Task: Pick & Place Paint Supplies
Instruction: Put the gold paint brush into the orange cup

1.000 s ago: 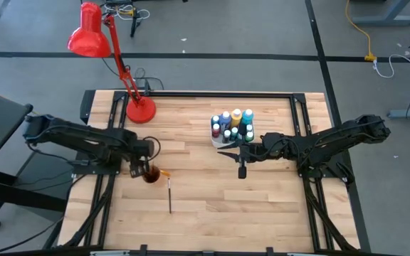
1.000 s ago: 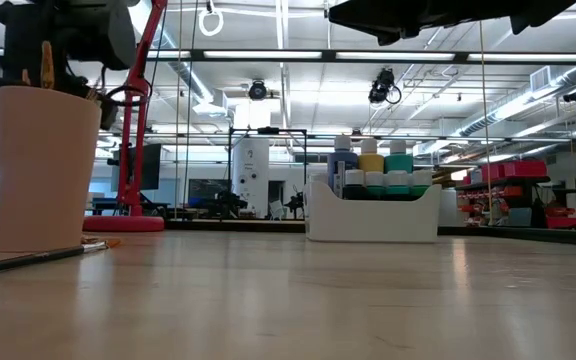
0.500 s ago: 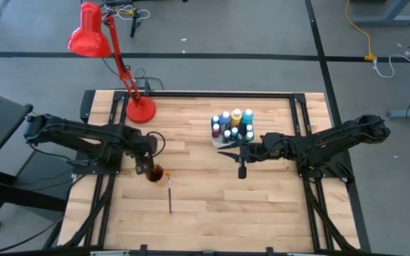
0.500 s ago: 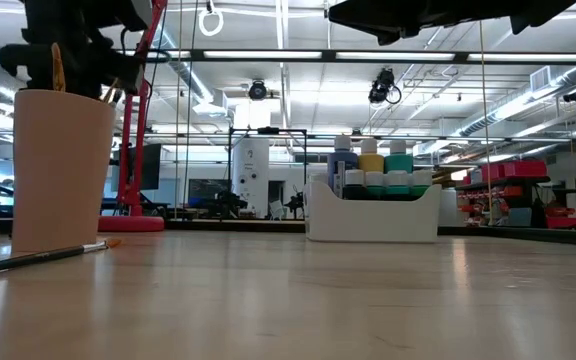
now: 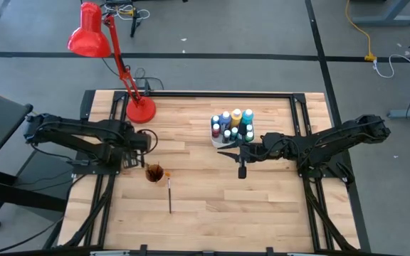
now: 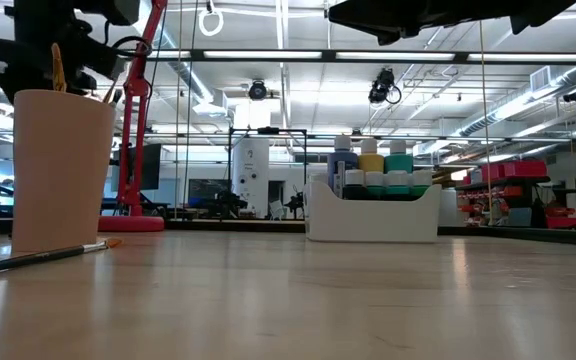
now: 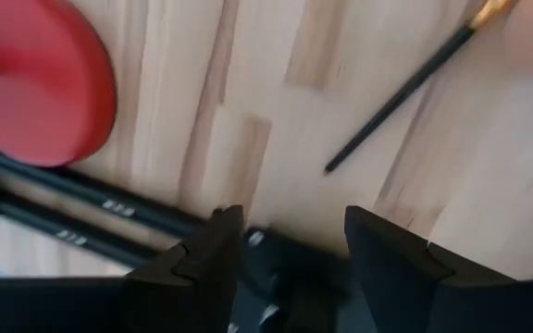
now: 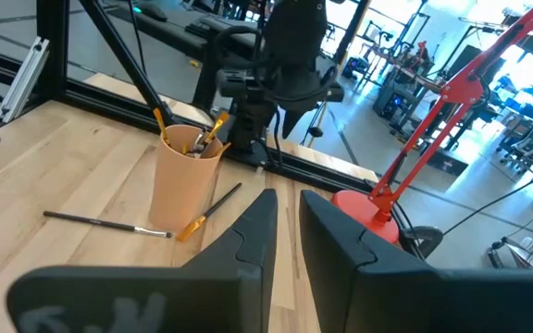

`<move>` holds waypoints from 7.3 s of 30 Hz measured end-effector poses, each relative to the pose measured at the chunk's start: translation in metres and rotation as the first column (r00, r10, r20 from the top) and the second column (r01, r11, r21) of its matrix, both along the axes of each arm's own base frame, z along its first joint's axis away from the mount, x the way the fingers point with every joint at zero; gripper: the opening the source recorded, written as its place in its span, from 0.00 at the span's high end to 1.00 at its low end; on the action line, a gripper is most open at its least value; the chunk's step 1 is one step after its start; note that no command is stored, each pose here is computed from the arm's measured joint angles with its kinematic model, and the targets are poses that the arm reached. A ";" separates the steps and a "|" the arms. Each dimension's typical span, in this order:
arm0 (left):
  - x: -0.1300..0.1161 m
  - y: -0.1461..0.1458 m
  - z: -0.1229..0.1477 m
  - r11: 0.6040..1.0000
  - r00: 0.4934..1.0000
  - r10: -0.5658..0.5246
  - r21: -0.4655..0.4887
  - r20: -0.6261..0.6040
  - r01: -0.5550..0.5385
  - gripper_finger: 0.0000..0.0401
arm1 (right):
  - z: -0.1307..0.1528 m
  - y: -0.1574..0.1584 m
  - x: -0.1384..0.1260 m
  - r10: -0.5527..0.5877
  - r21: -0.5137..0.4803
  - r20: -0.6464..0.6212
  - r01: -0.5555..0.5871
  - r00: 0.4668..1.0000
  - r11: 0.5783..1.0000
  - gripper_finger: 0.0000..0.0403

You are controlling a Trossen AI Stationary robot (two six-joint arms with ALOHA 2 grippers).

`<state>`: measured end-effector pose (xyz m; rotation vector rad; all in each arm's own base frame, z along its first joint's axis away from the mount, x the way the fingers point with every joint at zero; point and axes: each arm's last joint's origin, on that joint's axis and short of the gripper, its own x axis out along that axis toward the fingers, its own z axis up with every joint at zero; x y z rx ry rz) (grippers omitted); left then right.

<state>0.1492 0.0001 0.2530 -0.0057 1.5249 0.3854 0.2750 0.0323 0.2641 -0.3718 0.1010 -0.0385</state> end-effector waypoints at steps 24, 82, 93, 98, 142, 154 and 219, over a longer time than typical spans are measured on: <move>0.025 0.002 -0.056 0.951 0.945 -0.290 -0.153 -0.153 0.268 0.50 | 0.000 0.000 0.000 0.001 0.003 0.003 -0.001 1.000 1.000 0.86; 0.039 0.031 -0.078 0.924 0.942 -0.335 -0.196 0.004 0.329 0.50 | 0.000 0.000 0.000 0.011 0.001 -0.003 -0.011 1.000 1.000 0.86; 0.034 0.057 -0.078 0.970 0.983 -0.182 -0.165 -0.008 0.178 0.50 | -0.002 0.001 0.001 0.020 0.056 -0.001 -0.020 1.000 0.998 0.86; 0.032 0.066 -0.078 0.990 0.994 -0.104 -0.096 -0.021 0.102 0.50 | -0.016 0.004 0.014 0.076 0.041 -0.012 -0.075 0.997 0.996 0.85; 0.032 0.066 -0.078 0.993 0.995 -0.092 -0.075 -0.023 0.090 0.50 | -0.174 0.017 0.222 -0.028 0.311 -0.317 0.132 0.948 0.941 0.57; 0.032 0.066 -0.078 0.993 0.995 -0.092 -0.075 -0.024 0.090 0.50 | -0.175 0.018 0.221 0.055 0.327 -0.328 0.059 0.943 0.943 0.61; 0.058 0.079 -0.021 0.990 0.993 0.005 0.137 0.116 -0.021 0.50 | 0.007 0.033 0.096 -0.242 -0.217 -0.733 0.119 0.635 0.969 1.00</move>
